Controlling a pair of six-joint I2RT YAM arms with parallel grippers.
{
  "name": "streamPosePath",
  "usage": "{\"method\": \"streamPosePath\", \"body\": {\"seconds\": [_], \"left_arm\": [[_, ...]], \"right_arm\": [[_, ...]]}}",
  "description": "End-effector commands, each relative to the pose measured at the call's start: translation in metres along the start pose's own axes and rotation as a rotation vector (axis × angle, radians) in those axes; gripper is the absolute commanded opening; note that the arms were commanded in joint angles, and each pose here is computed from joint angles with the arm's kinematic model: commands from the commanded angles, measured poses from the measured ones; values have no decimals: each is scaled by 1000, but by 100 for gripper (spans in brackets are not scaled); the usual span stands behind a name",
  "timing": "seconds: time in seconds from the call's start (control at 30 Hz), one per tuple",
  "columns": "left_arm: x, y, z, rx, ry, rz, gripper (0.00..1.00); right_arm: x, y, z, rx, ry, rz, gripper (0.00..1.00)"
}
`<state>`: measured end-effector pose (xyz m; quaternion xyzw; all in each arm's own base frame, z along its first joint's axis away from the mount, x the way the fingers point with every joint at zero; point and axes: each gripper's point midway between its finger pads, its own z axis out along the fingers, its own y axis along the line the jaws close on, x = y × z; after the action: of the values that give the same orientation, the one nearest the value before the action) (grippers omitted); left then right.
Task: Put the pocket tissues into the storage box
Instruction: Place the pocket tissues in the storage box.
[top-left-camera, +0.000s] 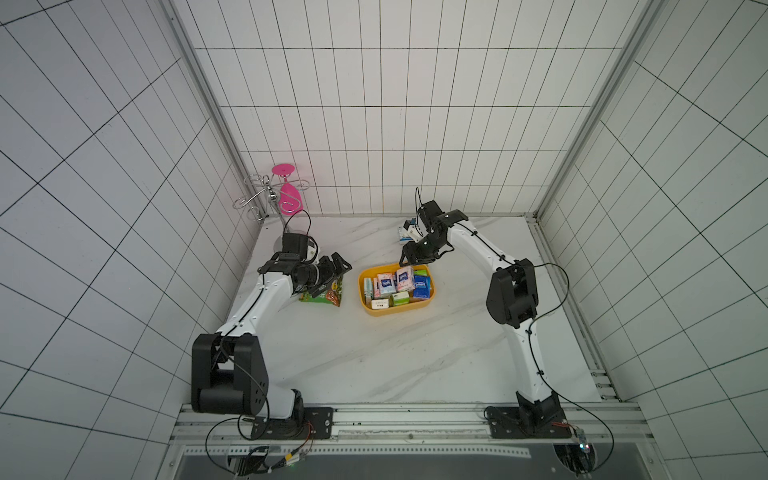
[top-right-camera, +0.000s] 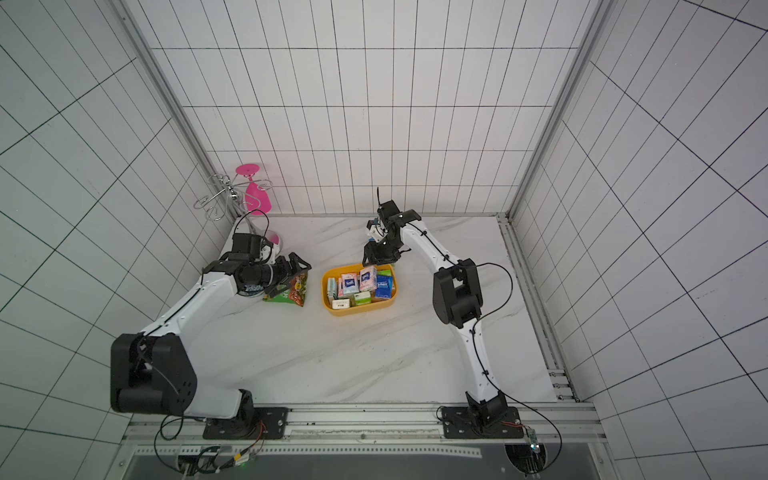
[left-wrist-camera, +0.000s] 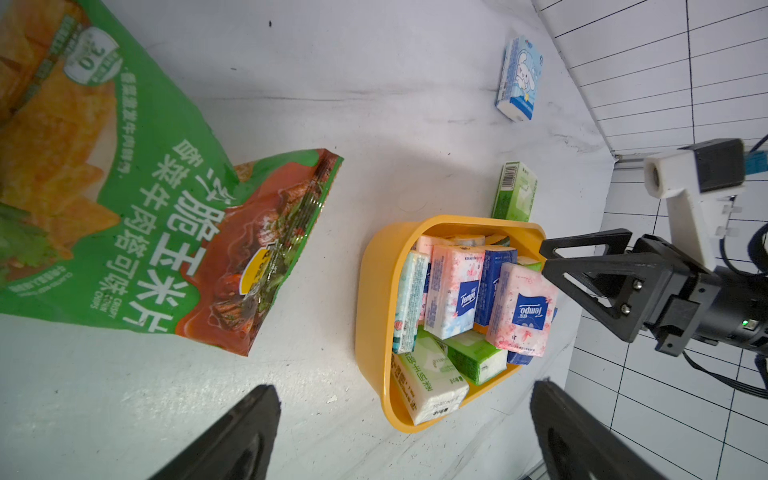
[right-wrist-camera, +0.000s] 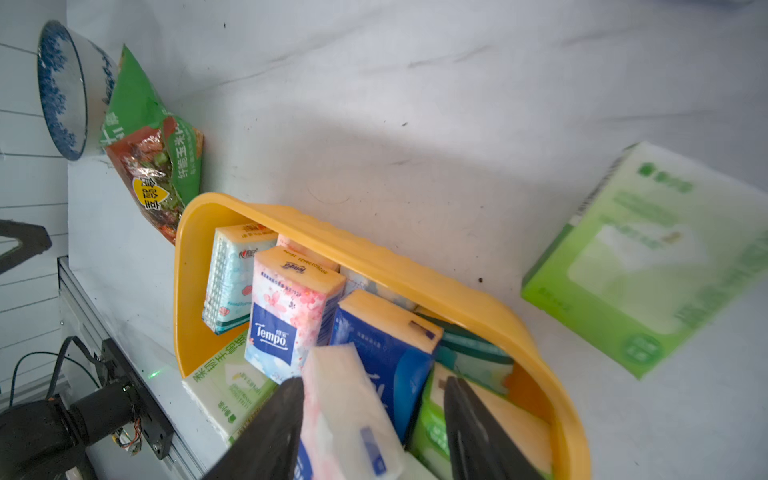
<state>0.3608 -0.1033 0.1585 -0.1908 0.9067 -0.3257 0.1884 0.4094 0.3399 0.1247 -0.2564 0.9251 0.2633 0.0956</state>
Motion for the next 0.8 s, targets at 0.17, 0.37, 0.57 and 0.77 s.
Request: {"method": "streamPosePath", "body": {"seconds": [0.17,0.37,0.57,0.77], "left_arm": [[-11,-35,8,28,-6,-2,97],[-17,-37,1,8,-36,-43,97],[-13,-33,-4,-7,-49,-63,97],[-4,-28,-18,-30,-63,-43,98]], "right_arm": [[-10,21,-83,-42,-156,43,46],[28,42,-77,-128,-102,86,37],[47,68,-42,-191,-14,72,50],[48,48,-17,-110,6,117,51]]}}
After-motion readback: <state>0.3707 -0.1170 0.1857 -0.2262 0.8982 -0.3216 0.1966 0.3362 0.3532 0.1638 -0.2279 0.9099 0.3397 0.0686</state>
